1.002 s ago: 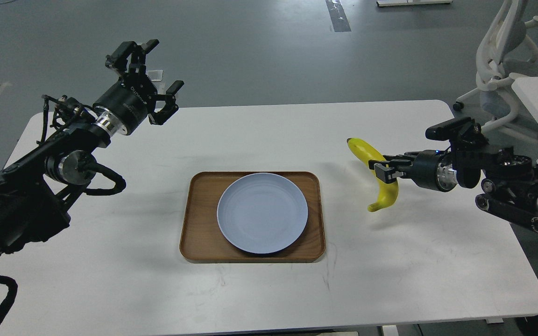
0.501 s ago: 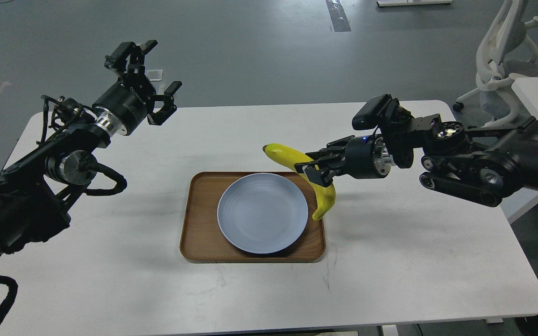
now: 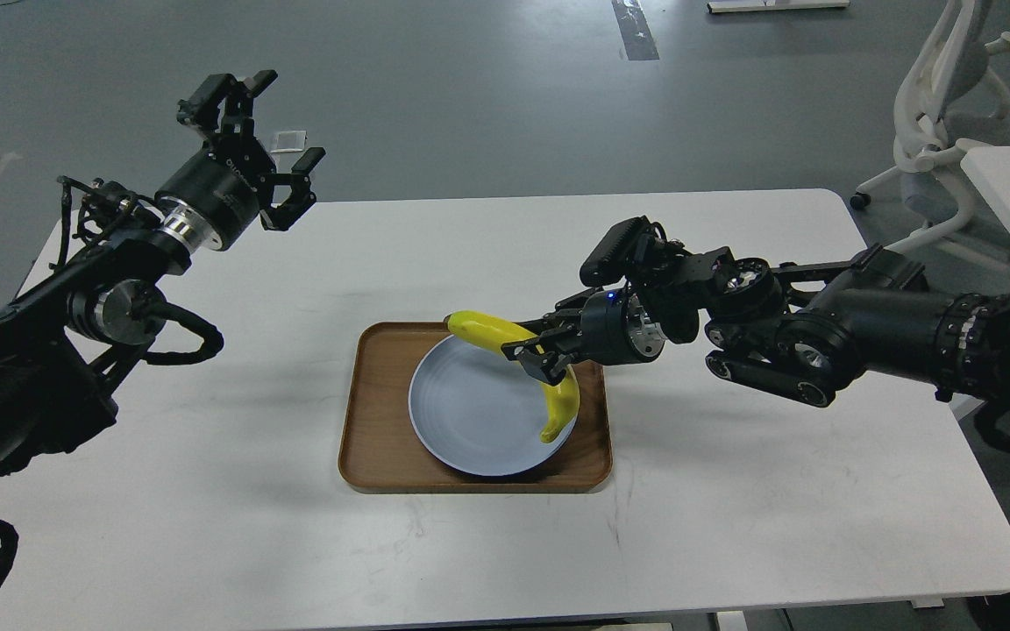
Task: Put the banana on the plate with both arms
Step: 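Carry the banana over the plate and lower it with the right gripper, then open the right gripper and withdraw it from the banana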
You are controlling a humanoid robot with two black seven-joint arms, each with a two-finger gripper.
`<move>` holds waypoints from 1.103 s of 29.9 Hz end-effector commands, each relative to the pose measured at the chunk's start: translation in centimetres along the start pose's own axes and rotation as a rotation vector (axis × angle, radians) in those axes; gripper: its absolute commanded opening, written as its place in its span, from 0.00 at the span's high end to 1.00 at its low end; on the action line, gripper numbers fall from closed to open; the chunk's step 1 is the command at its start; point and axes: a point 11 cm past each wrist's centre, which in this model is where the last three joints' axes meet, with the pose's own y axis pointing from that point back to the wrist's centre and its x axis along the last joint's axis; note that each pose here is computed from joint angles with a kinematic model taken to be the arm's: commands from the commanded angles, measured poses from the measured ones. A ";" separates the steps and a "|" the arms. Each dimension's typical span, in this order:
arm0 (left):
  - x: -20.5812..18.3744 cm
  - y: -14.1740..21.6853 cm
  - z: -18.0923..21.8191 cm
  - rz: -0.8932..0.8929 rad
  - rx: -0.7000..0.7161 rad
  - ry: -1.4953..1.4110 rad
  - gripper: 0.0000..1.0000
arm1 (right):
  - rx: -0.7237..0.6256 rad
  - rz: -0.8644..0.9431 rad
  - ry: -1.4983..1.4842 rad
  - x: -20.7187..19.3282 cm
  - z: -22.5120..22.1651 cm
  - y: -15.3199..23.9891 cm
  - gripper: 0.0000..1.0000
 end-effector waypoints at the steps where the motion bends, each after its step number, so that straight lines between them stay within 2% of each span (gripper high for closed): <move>1: 0.3 0.1 0.3 0.004 -0.009 -0.006 0.02 | 0.006 0.002 -0.007 -0.1 -0.5 -0.7 0.75; 2: 0.3 0.1 0.3 0.004 -0.008 -0.007 0.02 | 0.006 0.003 -0.012 -0.1 -0.6 -0.8 0.67; 4: 0.3 0.2 0.3 0.005 -0.008 -0.008 0.02 | 0.014 0.013 -0.029 -0.2 -0.9 -1.0 0.36; 5: 0.3 0.2 0.3 0.005 -0.010 -0.007 0.02 | 0.016 0.017 -0.030 -0.2 -0.9 -1.0 0.26; 6: 0.3 0.2 0.3 0.005 -0.008 -0.008 0.02 | 0.019 0.029 -0.040 -0.1 -1.1 -1.1 0.07; 7: 0.3 0.2 0.3 0.006 -0.006 -0.010 0.02 | 0.021 0.040 -0.045 0.1 -1.1 -1.2 0.04; 16: 0.1 0.0 0.0 0.006 0.000 -0.015 0.02 | 0.006 0.178 -0.229 2.7 -0.7 -0.8 0.01; 20: 0.0 -0.1 -0.1 0.011 -0.003 -0.015 0.02 | -0.015 0.391 -0.464 6.7 1.7 1.5 0.01; 24: -0.3 -0.2 -0.2 0.003 -0.005 -0.004 0.02 | -0.072 0.603 -0.880 8.2 5.2 3.9 0.01; 26: -0.8 -0.4 -0.5 -0.006 -0.004 0.010 0.02 | -0.028 0.787 -1.211 9.4 7.4 6.1 0.01; 29: -1.5 -0.8 -1.0 -0.016 -0.004 0.028 0.02 | 0.068 0.932 -1.546 9.2 9.1 7.8 0.01; 33: -1.8 -0.7 -1.8 -0.017 0.001 0.055 0.02 | 0.124 1.019 -1.858 6.4 11.0 9.2 0.00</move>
